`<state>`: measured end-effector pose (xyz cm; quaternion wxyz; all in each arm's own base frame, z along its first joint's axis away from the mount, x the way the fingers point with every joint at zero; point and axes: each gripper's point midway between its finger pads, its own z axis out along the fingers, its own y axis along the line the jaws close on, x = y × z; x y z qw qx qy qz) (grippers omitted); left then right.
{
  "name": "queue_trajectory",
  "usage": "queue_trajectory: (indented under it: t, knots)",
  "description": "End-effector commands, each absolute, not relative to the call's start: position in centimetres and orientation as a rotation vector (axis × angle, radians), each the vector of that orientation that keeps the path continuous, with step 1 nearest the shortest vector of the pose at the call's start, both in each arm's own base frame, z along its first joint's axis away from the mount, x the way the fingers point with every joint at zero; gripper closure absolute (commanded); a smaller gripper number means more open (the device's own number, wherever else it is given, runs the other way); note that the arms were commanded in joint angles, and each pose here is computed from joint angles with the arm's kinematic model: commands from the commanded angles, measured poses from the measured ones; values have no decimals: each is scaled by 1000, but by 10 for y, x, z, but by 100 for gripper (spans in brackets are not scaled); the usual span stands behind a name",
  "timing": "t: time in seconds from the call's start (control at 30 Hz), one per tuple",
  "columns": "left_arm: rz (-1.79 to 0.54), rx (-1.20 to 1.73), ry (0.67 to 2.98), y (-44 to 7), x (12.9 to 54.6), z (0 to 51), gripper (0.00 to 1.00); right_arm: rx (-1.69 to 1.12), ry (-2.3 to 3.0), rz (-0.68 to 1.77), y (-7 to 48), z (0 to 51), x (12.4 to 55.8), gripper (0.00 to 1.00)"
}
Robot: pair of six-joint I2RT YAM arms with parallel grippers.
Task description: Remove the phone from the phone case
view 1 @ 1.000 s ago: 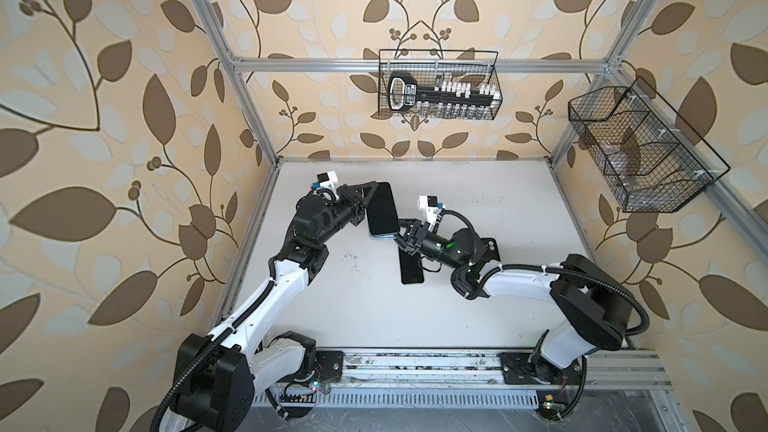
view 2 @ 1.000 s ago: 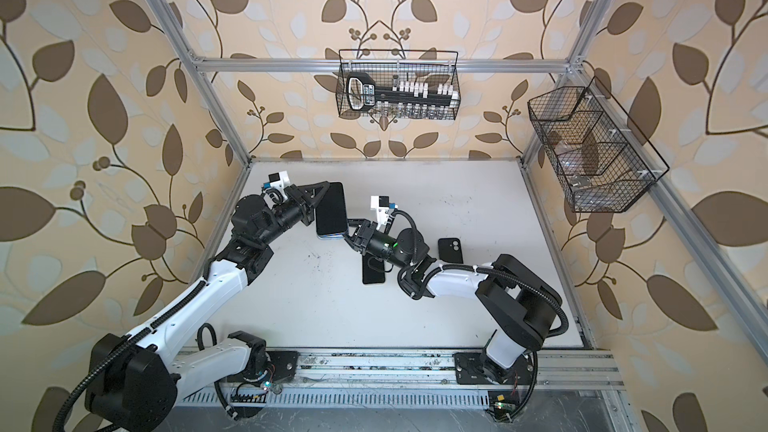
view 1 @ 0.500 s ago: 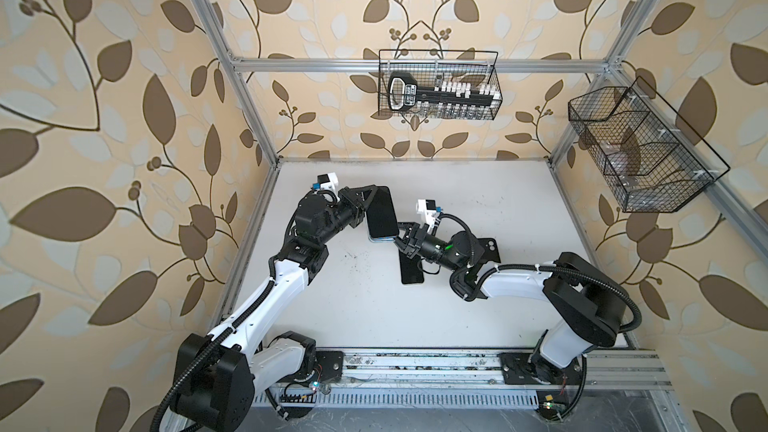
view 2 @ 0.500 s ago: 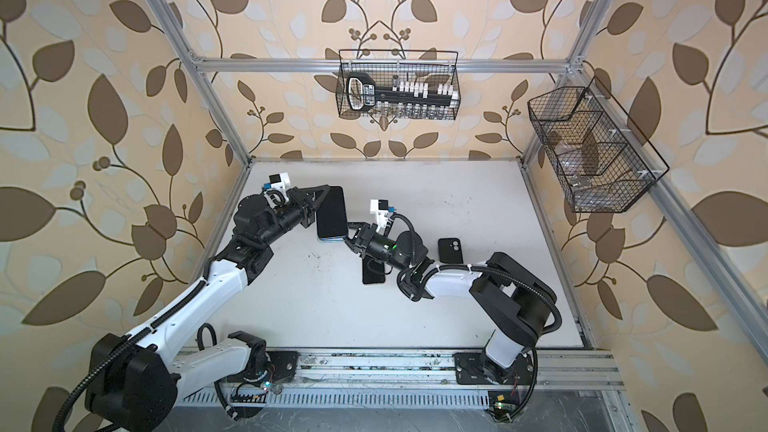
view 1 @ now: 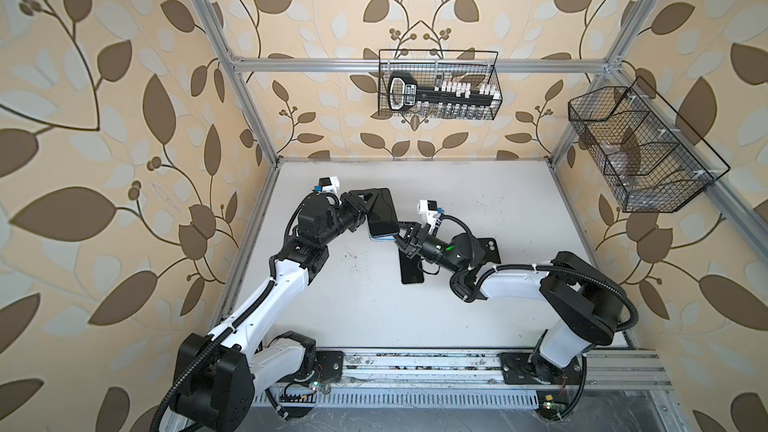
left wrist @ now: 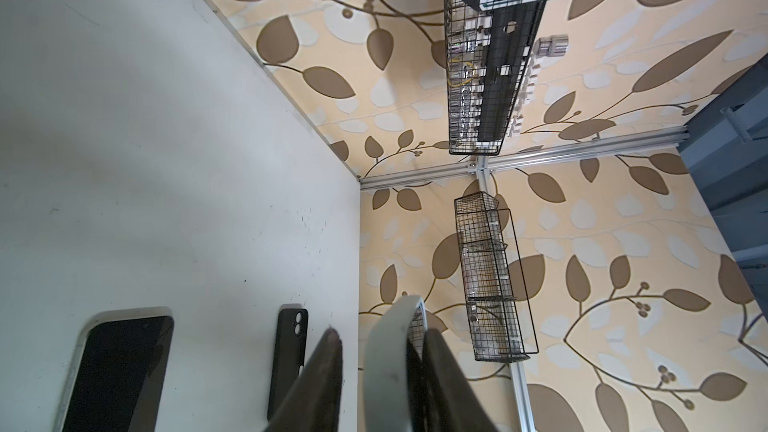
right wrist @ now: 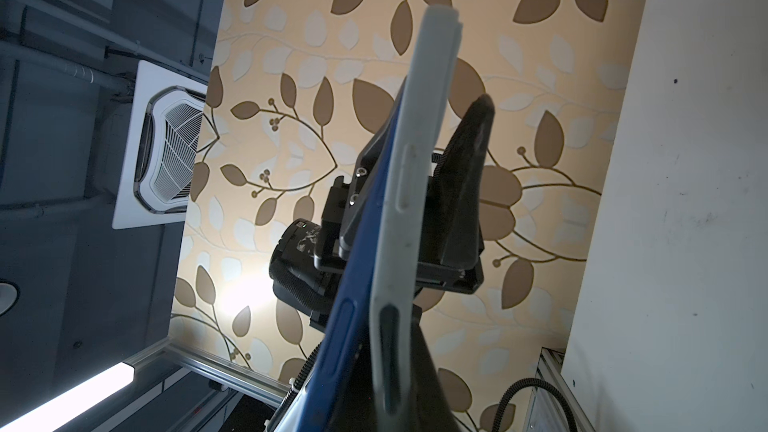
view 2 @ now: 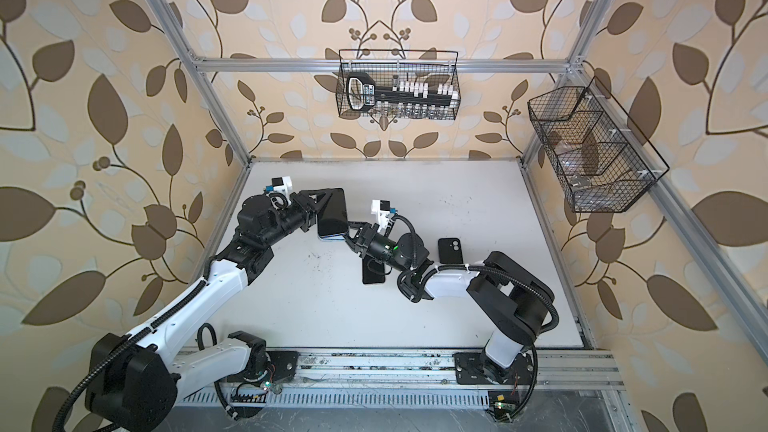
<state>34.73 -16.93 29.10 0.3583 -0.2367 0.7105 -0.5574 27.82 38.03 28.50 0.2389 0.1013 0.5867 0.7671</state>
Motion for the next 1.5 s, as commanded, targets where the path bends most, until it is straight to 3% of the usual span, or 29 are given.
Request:
queue_trajectory:
  t: [0.0,0.13,0.4,0.6,0.93,1.2,1.47]
  knots:
    - [-1438,-531,1787,-171,341,317,58,268,1456,2195,370,318,272,100]
    - [-1438,-524,1773,-170,338,325,47,276,1462,2192,370,315,274,100]
    - [-1424,-505,1744,-165,329,347,14,289,1476,2173,368,309,276,100]
    - [-1379,-525,1766,-155,312,353,1,297,1485,2157,366,305,279,100]
    - [-1359,-557,1843,-142,262,347,1,310,1498,2126,360,301,290,100]
    - [-1656,-440,1921,-178,241,362,1,305,1506,2111,361,303,295,100]
    - [-1748,-450,1895,-180,229,379,1,301,1530,2086,365,301,299,100]
